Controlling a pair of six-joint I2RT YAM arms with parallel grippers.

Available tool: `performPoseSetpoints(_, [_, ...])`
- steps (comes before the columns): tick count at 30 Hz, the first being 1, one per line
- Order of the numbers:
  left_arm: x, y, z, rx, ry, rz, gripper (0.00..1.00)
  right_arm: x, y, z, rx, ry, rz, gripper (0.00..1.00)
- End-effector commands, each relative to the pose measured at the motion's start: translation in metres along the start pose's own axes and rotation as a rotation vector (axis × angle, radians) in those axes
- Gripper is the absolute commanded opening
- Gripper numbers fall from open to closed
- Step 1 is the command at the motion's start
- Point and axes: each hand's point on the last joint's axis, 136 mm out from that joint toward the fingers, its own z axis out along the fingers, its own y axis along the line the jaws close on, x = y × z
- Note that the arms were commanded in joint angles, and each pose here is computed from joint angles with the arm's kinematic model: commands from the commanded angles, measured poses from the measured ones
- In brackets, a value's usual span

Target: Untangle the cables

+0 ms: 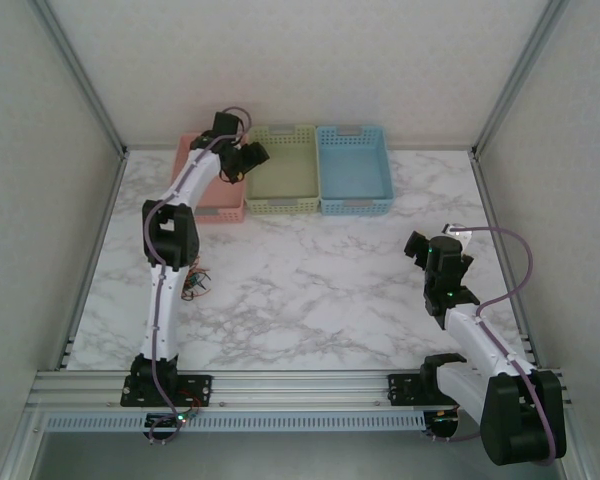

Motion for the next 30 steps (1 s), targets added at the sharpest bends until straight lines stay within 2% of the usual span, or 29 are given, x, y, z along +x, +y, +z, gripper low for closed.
performPoseSetpoints(1, [0.019,-0.026,0.011,0.054,0.037,0.008,0.79,-0.008,0.0,-0.002,0.006,-0.02,0.025,0.99])
performPoseSetpoints(10, [0.018,-0.029,0.008,0.022,0.014,0.056,0.8,-0.007,0.0,-0.001,0.007,-0.019,0.024,0.99])
performPoseSetpoints(17, [0.003,-0.027,-0.019,-0.041,-0.049,0.13,0.83,-0.008,0.0,-0.001,0.008,-0.019,0.023,0.99])
performPoseSetpoints(25, [-0.026,-0.003,-0.064,-0.152,-0.136,0.146,0.86,-0.007,0.0,-0.001,0.008,-0.018,0.022,0.99])
performPoseSetpoints(30, [-0.047,-0.005,-0.121,-0.165,-0.267,0.16,0.86,-0.007,0.0,-0.001,0.009,-0.017,0.023,0.99])
